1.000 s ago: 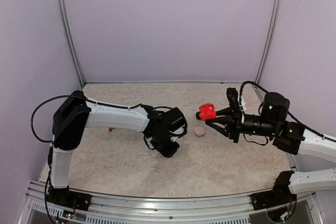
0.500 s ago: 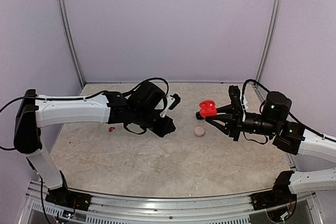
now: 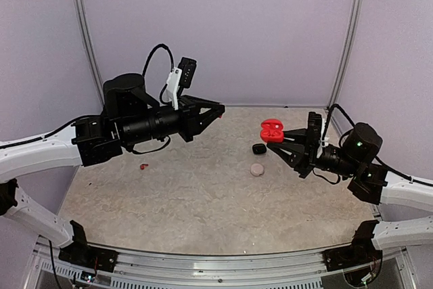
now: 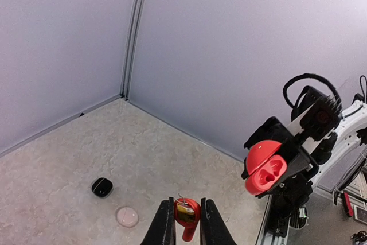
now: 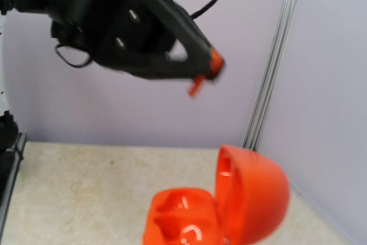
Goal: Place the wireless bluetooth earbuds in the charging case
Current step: Insert the right earbud into the right side groove of the charging case.
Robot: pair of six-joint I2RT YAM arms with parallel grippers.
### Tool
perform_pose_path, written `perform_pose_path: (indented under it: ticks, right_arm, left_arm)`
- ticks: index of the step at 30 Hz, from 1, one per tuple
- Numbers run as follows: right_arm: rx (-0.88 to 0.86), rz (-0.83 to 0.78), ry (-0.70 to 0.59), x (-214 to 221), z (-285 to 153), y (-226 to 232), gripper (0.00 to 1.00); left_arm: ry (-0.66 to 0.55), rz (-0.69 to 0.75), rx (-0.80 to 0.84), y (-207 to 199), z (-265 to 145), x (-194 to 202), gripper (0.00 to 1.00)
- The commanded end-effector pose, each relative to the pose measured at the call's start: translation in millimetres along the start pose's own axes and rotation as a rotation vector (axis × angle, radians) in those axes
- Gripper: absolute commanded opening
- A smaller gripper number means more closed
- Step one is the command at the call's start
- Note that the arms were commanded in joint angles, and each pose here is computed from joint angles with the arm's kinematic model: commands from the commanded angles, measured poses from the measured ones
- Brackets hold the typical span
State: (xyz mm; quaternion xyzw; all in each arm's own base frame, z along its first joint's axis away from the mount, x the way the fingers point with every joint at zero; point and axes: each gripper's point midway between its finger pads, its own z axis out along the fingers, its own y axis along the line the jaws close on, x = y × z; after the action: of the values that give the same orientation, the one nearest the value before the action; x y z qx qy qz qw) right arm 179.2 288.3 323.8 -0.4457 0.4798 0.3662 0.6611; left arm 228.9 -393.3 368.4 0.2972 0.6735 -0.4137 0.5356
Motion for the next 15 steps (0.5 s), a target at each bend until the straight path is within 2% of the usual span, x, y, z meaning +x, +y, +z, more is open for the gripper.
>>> perform_pose_path:
  ticks: [1,7,15]
  right_arm:
    - [0.053,-0.121,-0.15,-33,-1,-10,0.03]
    - [0.073,-0.164,-0.21,-45,3,-11,0.03]
    - [0.134,-0.154,-0.214,-48,18,-15,0.02]
  left_arm:
    - [-0.189,0.025,0.088,-33,-15,-42,0.07]
    - [-0.29,0.016,0.191,-67,-21,-50,0.07]
    - [-0.314,0.031,0.238,-94,-7,-46,0.08]
